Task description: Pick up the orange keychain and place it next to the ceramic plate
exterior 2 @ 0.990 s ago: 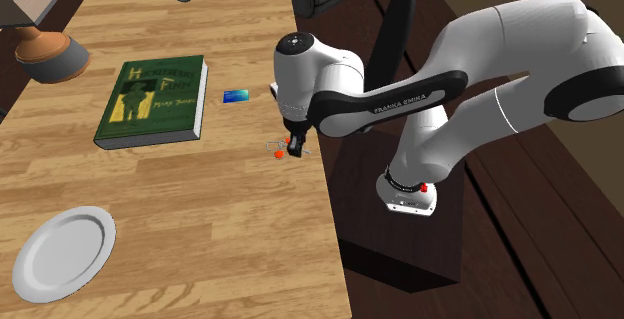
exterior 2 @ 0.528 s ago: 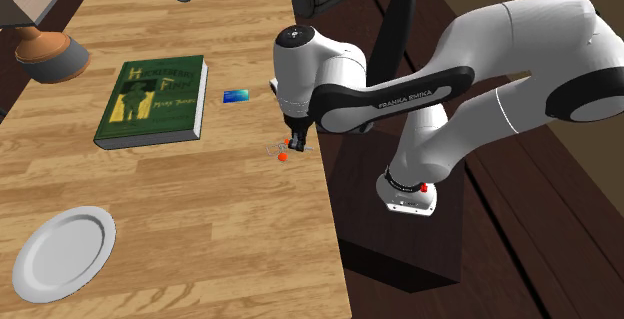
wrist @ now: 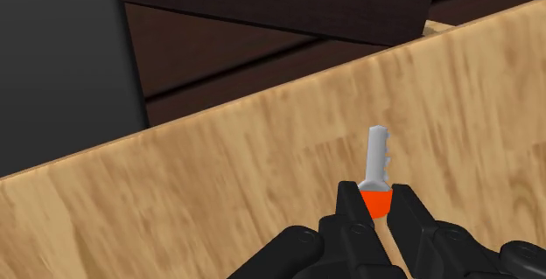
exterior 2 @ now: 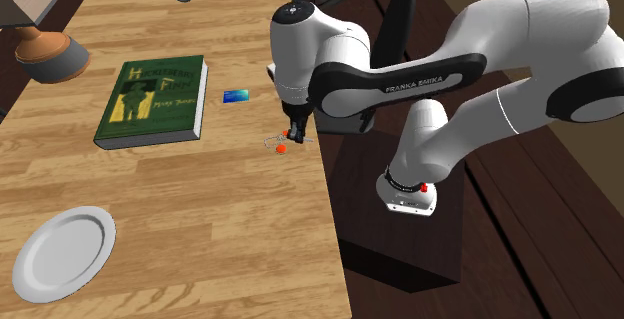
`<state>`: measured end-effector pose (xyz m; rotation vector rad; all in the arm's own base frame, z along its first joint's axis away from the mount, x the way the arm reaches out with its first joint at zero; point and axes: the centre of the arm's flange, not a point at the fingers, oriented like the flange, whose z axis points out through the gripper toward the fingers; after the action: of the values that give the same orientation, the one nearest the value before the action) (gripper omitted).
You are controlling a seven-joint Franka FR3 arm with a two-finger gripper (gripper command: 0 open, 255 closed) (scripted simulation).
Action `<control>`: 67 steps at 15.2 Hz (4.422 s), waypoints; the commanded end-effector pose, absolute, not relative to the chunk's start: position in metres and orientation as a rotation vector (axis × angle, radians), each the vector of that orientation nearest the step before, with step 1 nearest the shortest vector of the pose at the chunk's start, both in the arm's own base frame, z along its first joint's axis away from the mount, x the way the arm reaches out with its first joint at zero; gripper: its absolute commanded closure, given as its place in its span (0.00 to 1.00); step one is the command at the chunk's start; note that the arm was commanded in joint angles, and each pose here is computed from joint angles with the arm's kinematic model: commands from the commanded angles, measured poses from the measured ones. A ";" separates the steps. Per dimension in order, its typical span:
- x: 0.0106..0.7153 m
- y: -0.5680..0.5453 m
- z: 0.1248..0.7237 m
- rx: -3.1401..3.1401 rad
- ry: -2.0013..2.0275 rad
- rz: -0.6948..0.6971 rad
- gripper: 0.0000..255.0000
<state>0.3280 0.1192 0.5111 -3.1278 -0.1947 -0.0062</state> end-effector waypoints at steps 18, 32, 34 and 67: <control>0.476 0.229 0.536 -3.128 -0.195 -0.005 1.00; 0.600 0.321 0.525 -3.128 -0.195 -0.005 1.00; 0.600 0.321 0.515 -3.128 -0.195 -0.005 1.00; 0.599 0.320 0.512 -3.128 -0.195 -0.005 0.00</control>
<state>0.5994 0.3206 0.5119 -3.1278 -0.1947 -0.0057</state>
